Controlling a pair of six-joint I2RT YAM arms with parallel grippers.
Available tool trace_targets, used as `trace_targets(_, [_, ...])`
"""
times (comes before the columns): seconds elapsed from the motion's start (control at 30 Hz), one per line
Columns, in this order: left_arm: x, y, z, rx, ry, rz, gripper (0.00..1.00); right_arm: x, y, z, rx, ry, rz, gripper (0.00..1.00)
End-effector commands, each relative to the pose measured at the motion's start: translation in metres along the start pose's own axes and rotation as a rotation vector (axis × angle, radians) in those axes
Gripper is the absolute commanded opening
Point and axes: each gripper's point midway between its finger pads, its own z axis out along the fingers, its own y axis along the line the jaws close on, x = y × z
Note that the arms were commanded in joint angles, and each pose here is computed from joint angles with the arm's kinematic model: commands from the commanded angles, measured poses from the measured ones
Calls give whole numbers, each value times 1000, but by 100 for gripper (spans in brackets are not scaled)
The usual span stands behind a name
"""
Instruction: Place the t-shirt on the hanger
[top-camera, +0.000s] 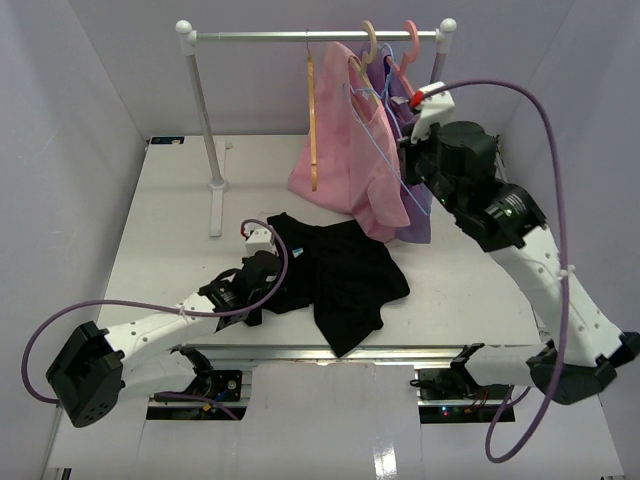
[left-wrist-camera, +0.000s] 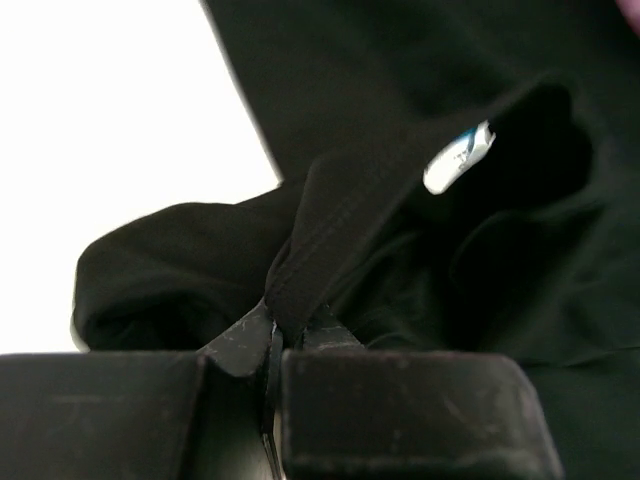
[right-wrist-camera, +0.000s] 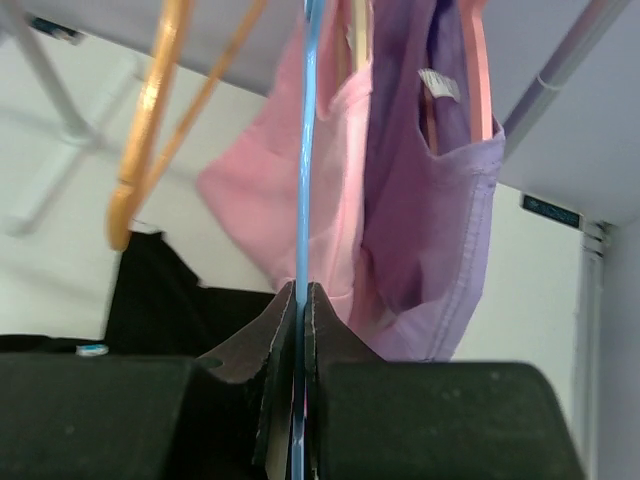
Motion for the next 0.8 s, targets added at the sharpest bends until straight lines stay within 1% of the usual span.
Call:
trace_targets(0.0, [-43,-18,-19,33,-44,-106,0,18,13,-52,-146,13,81,8])
trace_targets(0.07, [-53,-25,-26,59,-43,-117,0,54,12,-62,-143,84,92,8])
trace_targets(0.13, [-55,-23,-31,51,-32,-115,0,66,19,-84,-207,65,146,8])
trace_targets(0.27, [-63,-20,-40,39,-29,-116,0,118,44,-111,-364,75,204,8])
trace_targets(0.33, [-65,-19,-42,37,-30,-116,0,134,56,-123,-451,71,214,8])
trace_targets(0.53, [-64,-14,-37,18,-20,-101,0,154,74,-159,-610,30,246,8])
trace_targets(0.77, [-69,-13,-26,-11,-15,-92,0,157,74,-203,-703,-16,232,8])
